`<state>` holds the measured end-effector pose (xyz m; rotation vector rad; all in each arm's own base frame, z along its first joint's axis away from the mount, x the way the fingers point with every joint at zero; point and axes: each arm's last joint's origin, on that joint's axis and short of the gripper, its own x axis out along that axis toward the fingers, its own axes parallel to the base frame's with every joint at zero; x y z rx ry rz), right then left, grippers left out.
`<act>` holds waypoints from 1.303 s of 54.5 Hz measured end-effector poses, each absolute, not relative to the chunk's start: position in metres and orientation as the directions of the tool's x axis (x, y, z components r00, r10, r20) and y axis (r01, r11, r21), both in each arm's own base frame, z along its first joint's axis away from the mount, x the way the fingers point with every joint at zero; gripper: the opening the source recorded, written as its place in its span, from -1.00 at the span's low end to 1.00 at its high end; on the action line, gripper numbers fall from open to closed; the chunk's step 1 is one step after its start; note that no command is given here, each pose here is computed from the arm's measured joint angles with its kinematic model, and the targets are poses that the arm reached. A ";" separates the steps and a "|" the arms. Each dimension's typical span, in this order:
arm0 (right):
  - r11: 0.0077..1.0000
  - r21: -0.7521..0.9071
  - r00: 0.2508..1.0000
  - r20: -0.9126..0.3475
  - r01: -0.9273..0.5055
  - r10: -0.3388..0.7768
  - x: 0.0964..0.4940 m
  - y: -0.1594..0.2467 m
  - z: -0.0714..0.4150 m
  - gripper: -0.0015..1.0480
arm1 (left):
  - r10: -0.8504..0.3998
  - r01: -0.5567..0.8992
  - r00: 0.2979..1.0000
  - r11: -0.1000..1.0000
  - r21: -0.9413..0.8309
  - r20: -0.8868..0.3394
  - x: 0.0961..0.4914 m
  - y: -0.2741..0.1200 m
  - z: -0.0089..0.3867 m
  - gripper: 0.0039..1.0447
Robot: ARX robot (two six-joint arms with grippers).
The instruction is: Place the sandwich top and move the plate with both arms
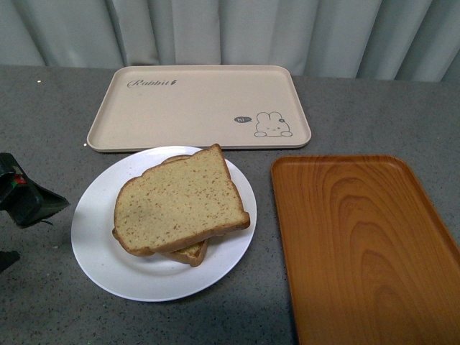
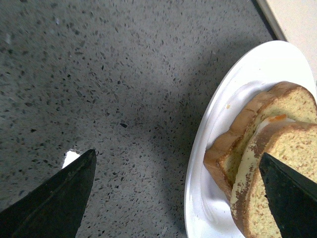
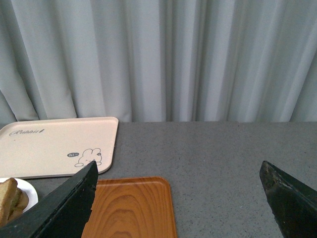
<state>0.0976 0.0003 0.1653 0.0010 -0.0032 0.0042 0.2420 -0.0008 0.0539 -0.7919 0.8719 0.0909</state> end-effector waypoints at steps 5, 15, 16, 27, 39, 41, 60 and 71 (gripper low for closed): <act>1.000 0.001 1.000 0.004 -0.004 0.004 0.098 0.000 0.165 0.83 | -0.270 -0.385 0.647 0.692 -0.611 -0.714 0.248 -0.004 0.047 0.88; 1.000 0.001 1.000 0.004 -0.004 0.004 0.098 0.000 0.165 0.83 | -0.284 -0.411 0.650 0.649 -0.640 -0.705 0.256 -0.009 0.040 0.88; 1.000 0.001 1.000 0.003 -0.004 0.004 0.098 0.000 0.165 0.83 | -0.285 -0.413 0.650 0.646 -0.642 -0.705 0.256 -0.009 0.040 0.88; 1.000 0.001 1.000 0.003 -0.004 0.004 0.098 0.000 0.165 0.83 | -0.314 -0.438 0.638 0.603 -0.667 -0.703 0.259 -0.014 0.033 0.88; 1.000 0.001 1.000 0.003 -0.004 0.004 0.098 0.000 0.165 0.83 | -0.352 -0.449 0.631 0.560 -0.696 -0.691 0.267 -0.019 0.026 0.39; 1.000 0.001 1.000 0.003 -0.004 0.004 0.098 0.000 0.165 0.83 | -0.360 -0.454 0.631 0.547 -0.703 -0.688 0.268 -0.020 0.024 0.22; 1.000 0.001 1.000 0.003 -0.004 0.004 0.098 0.000 0.165 0.83 | -0.402 -0.447 0.640 0.498 -0.743 -0.655 0.273 -0.015 0.020 -0.83; 1.000 0.001 1.000 0.003 -0.004 0.004 0.098 0.000 0.165 0.83 | -0.411 -0.436 0.660 0.473 -0.766 -0.629 0.278 -0.012 0.021 -0.93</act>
